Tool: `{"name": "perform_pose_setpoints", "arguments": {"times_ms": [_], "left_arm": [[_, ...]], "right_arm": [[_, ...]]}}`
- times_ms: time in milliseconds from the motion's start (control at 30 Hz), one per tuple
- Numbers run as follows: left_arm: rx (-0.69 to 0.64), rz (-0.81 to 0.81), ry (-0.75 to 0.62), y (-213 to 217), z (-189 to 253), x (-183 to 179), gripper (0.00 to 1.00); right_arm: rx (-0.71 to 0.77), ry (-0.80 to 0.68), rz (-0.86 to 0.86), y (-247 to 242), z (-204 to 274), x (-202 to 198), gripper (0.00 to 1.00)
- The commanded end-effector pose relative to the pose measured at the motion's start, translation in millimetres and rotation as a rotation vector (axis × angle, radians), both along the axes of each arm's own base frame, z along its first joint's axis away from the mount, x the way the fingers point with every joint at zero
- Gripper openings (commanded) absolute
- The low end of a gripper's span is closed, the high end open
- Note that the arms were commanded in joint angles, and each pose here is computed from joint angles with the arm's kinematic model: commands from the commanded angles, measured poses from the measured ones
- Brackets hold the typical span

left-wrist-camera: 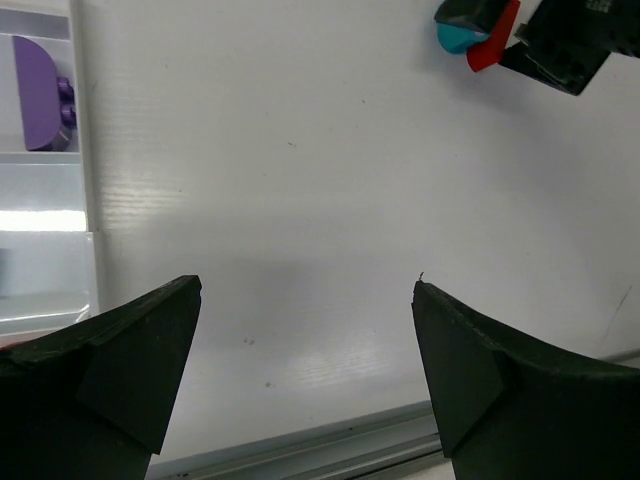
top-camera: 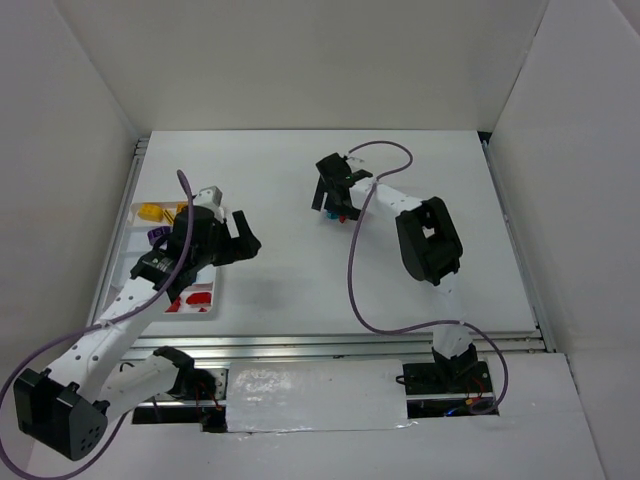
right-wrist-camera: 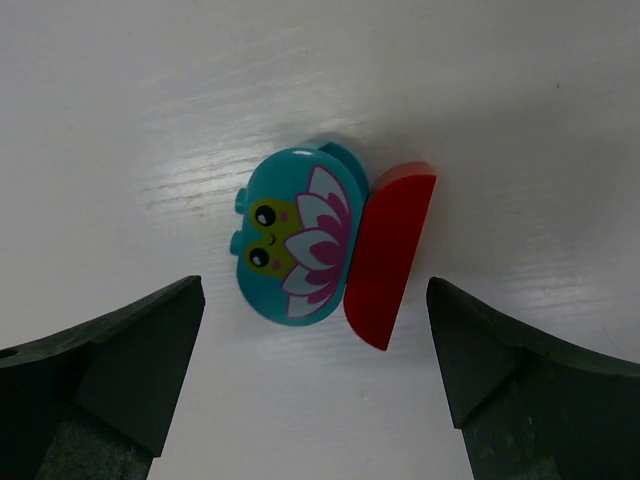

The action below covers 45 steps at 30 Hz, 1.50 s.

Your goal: Sort the legos into containers by color

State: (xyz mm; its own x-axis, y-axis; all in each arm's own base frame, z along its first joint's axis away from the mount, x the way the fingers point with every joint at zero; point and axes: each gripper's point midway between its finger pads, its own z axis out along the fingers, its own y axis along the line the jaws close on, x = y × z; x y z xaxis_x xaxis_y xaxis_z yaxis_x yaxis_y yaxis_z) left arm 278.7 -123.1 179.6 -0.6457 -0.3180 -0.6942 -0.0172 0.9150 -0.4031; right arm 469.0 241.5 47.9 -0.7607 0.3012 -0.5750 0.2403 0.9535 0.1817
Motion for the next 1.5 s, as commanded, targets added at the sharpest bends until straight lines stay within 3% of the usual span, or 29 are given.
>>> {"name": "perform_pose_setpoints", "arguments": {"times_ms": [0,167,233,300,367,467,533,567,600,800,933,1067,1333,1400,1467], "left_arm": [[0.016,-0.062,-0.007,-10.1,-3.3,-4.1,0.99],[0.008,-0.090,0.008,-19.0,-11.4,-4.3,0.99],[0.006,-0.081,0.003,-18.4,-11.7,-2.9,1.00],[0.012,-0.069,0.001,-16.6,-11.3,-2.3,0.99],[0.009,-0.053,-0.003,-14.9,-8.6,-1.9,1.00],[0.008,0.000,-0.018,-7.5,0.6,-1.0,0.99],[-0.008,0.027,-0.031,-5.0,12.0,0.0,1.00],[-0.027,0.020,-0.048,-7.1,19.1,-1.0,0.99],[-0.059,0.014,-0.064,-10.9,25.7,0.7,1.00],[-0.316,-0.094,-0.052,-51.5,49.7,-10.7,0.99],[-0.525,-0.252,-0.092,-86.8,76.4,-22.9,1.00],[-0.610,-0.307,-0.112,-96.0,88.4,-31.3,1.00],[-0.599,-0.330,-0.096,-98.4,83.0,-32.8,0.96],[-0.618,-0.351,-0.095,-101.8,80.0,-33.7,0.91],[-0.629,-0.382,-0.088,-106.3,78.3,-36.1,0.60]], "right_arm": [[-0.034,0.014,-0.016,-10.7,1.5,10.4,1.00],[-0.087,0.063,-0.030,-22.5,-17.2,12.0,0.95],[-0.070,0.048,0.005,-20.6,-17.2,12.5,0.70],[-0.036,0.029,0.031,-16.3,-14.0,12.3,0.54],[-0.015,0.012,0.107,-8.5,-8.6,8.6,0.02],[0.013,-0.097,0.231,3.2,19.3,-8.3,0.00],[0.085,-0.245,0.432,23.4,54.3,-42.4,0.00],[0.116,-0.297,0.510,27.5,47.9,-66.3,0.00],[0.173,-0.422,0.629,45.5,95.0,-89.7,0.00],[0.251,-0.661,1.020,83.1,156.4,-193.3,0.00],[0.270,-0.680,1.040,102.9,186.7,-213.5,0.00],[0.281,-0.694,1.030,112.4,205.7,-218.2,0.00],[0.325,-0.738,1.044,121.6,227.5,-230.2,0.00],[0.339,-0.748,1.053,125.0,232.9,-232.8,0.00],[0.347,-0.754,1.051,126.7,235.1,-234.1,0.00]]}}
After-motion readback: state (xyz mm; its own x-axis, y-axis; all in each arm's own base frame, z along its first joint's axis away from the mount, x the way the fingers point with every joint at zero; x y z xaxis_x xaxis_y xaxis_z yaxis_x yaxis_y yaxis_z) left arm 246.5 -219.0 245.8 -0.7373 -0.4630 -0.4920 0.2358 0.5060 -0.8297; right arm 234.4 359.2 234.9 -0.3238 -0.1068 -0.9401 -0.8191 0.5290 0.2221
